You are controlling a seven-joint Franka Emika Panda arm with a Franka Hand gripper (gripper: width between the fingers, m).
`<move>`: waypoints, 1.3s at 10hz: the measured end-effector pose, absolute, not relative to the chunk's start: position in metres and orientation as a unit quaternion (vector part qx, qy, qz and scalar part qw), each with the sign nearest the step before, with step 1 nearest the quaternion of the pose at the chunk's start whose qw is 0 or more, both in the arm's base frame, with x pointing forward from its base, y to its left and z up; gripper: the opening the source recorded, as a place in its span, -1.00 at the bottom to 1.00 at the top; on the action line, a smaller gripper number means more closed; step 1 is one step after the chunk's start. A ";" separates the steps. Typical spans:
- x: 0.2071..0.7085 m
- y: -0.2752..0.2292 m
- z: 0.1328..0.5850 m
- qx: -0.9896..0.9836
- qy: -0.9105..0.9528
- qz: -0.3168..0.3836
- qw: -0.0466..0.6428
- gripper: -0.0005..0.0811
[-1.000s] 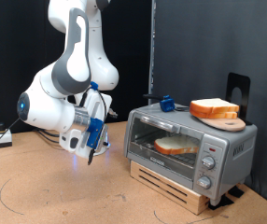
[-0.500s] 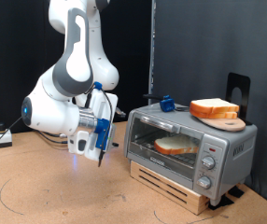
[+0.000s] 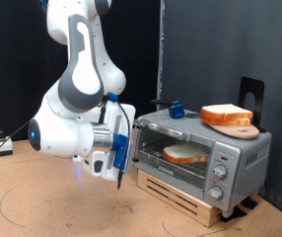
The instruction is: Make a piece of toast with the oven
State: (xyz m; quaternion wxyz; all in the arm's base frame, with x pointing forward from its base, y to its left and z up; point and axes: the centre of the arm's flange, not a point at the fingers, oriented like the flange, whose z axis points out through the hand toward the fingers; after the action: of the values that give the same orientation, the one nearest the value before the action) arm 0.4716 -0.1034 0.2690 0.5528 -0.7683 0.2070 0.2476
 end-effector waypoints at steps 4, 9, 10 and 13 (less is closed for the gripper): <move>0.483 -0.098 0.274 -0.772 0.124 0.231 0.579 0.99; 0.544 -0.079 0.253 -0.804 0.141 0.194 0.544 0.99; 0.555 -0.074 0.247 -0.802 0.156 0.190 0.544 0.99; 0.562 -0.071 0.242 -0.796 0.167 0.199 0.546 0.99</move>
State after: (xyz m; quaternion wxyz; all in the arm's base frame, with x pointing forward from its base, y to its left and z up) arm 0.5624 -0.0710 0.2416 0.5463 -0.7963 0.1671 0.1988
